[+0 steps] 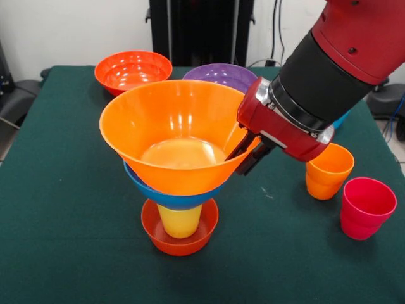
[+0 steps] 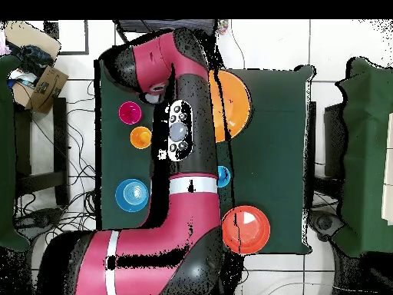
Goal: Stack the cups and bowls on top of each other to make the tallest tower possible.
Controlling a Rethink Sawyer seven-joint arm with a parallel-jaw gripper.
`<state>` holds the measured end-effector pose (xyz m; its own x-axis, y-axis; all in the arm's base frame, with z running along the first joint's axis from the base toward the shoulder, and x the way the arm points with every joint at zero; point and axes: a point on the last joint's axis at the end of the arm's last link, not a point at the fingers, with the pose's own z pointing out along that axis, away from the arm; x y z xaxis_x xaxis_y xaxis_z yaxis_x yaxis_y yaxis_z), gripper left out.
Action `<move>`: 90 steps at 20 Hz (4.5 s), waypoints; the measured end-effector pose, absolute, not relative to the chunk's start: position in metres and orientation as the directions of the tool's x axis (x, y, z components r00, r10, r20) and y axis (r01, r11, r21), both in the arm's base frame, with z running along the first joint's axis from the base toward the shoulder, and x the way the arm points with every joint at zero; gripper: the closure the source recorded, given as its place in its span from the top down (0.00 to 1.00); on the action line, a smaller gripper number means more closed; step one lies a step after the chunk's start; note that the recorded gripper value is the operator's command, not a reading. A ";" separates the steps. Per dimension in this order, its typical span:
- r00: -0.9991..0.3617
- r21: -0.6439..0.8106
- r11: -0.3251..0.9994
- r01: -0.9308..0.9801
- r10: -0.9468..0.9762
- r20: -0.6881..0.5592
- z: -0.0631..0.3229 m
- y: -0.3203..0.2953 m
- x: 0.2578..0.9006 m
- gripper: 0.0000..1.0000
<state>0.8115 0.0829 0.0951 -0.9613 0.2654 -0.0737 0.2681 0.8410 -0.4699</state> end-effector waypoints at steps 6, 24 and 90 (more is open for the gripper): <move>-0.963 -0.471 0.843 0.260 0.259 -0.068 0.091 0.088 0.810 0.00; -0.966 -0.484 0.838 0.251 0.248 -0.072 0.092 0.094 0.808 0.00; -0.958 -0.485 0.829 0.279 0.273 -0.086 0.104 0.083 0.812 1.00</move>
<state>0.8117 0.0829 0.1038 -0.9583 0.2725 -0.0856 0.2790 0.8287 -0.4851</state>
